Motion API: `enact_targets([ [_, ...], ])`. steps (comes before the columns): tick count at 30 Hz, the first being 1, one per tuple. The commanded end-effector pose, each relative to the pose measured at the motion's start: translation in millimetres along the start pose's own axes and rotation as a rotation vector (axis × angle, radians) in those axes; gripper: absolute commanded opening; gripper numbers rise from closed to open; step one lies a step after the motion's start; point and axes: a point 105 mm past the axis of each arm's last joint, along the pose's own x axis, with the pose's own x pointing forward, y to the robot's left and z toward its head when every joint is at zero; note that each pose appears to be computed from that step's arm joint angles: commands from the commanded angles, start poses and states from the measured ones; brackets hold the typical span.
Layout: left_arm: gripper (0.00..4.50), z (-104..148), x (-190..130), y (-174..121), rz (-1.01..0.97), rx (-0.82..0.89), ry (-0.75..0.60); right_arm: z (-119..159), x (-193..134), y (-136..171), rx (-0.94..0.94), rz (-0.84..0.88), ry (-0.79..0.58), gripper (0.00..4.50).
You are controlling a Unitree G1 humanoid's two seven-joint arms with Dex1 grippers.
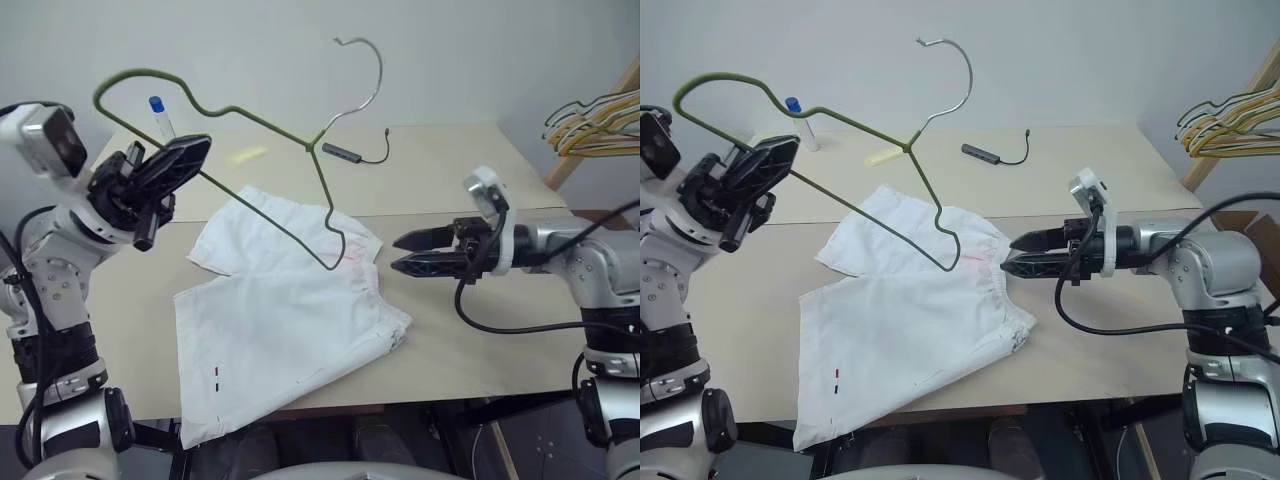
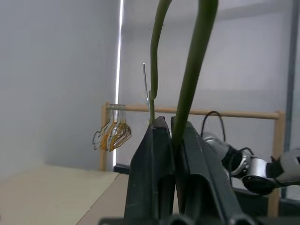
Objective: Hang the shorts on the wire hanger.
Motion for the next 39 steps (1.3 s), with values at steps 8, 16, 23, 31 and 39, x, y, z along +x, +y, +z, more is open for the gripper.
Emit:
enact_targets([
  [8, 0.00, 11, 13, -7, -0.089, 0.026, -0.067, 20, 40, 7, -0.119, 0.119, 0.001, 4.42],
  [16, 0.00, 7, 16, -7, -0.103, -0.002, -0.083, 33, 52, 13, -0.149, 0.174, -0.023, 4.42],
  [23, 0.00, 3, 17, -7, -0.100, -0.007, -0.086, 40, 58, 21, -0.176, 0.216, -0.029, 4.26],
  [31, 0.00, -3, 15, -6, -0.076, -0.024, -0.091, 43, 58, 19, -0.170, 0.214, -0.035, 1.76],
  [39, 0.00, -14, 9, 0, -0.013, -0.013, -0.064, 44, 60, 19, -0.180, 0.214, -0.038, 0.02],
])
